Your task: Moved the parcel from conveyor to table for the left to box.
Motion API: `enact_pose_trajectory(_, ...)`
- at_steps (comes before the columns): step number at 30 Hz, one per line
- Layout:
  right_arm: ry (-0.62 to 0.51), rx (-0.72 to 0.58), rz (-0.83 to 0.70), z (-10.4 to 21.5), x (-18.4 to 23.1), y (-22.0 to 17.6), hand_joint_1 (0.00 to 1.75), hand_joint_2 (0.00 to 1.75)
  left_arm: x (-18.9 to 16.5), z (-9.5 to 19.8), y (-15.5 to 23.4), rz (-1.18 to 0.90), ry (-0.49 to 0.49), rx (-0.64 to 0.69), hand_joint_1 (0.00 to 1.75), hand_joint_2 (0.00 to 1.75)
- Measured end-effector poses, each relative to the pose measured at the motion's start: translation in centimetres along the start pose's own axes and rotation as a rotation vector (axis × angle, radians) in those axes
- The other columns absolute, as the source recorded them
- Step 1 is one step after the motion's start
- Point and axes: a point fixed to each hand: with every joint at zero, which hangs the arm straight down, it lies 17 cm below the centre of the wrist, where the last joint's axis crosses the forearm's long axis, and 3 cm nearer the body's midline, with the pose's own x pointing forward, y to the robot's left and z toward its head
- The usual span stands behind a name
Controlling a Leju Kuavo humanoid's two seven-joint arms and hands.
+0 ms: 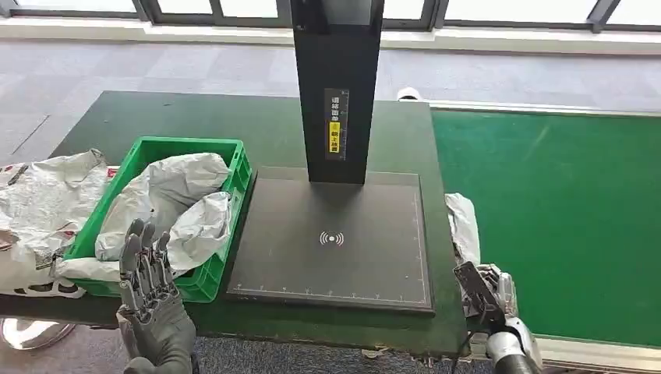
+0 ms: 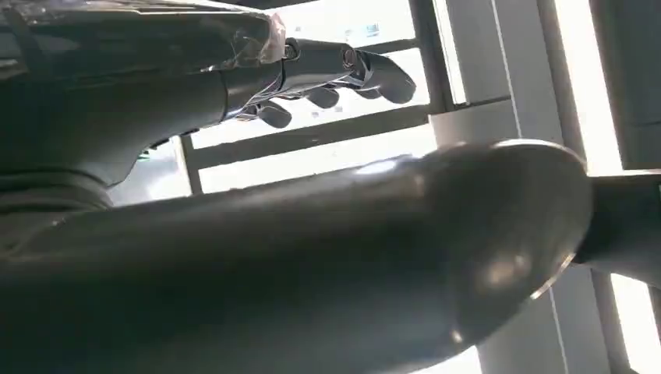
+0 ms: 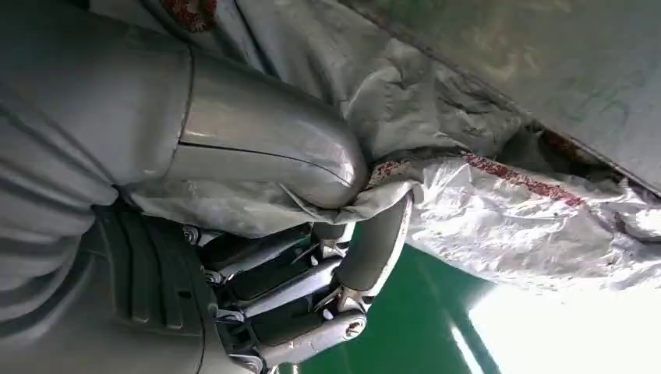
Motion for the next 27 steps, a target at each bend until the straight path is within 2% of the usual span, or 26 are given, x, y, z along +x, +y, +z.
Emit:
enact_pose_trajectory(3,-0.041,-0.046,-0.03,0.2,0.6,-0.6,1.75,1.75,0.0,0.1,0.0,-0.001,0.003,-0.001,0.0,0.0)
enact_pose_trajectory(6,-0.12,-0.178,-0.146,1.5,1.4,-2.9,1.75,1.75,0.0,0.3,0.1,-0.002,0.01,0.001,0.0,0.0)
enact_pose_trajectory(8,-0.145,-0.311,-0.259,3.2,1.6,-5.5,1.75,1.75,0.1,0.4,0.2,0.0,0.013,0.003,0.0,0.0)
enact_pose_trajectory(11,-0.193,-0.445,-0.331,6.4,2.2,-8.4,1.75,1.75,0.1,0.6,0.4,0.005,0.025,0.009,0.0,0.0)
enact_pose_trajectory(18,-0.461,-0.729,-0.23,13.5,11.6,-16.6,1.75,1.75,0.3,0.6,0.7,0.012,0.029,0.017,0.0,0.0)
enact_pose_trajectory(22,-0.566,-0.771,-0.226,15.7,15.5,-18.1,1.75,1.75,0.4,0.6,0.8,0.013,0.029,0.018,0.0,0.0)
enact_pose_trajectory(27,-0.615,-0.812,-0.233,17.3,17.3,-19.2,1.75,1.75,0.5,0.7,0.8,0.013,0.03,0.018,0.0,0.0)
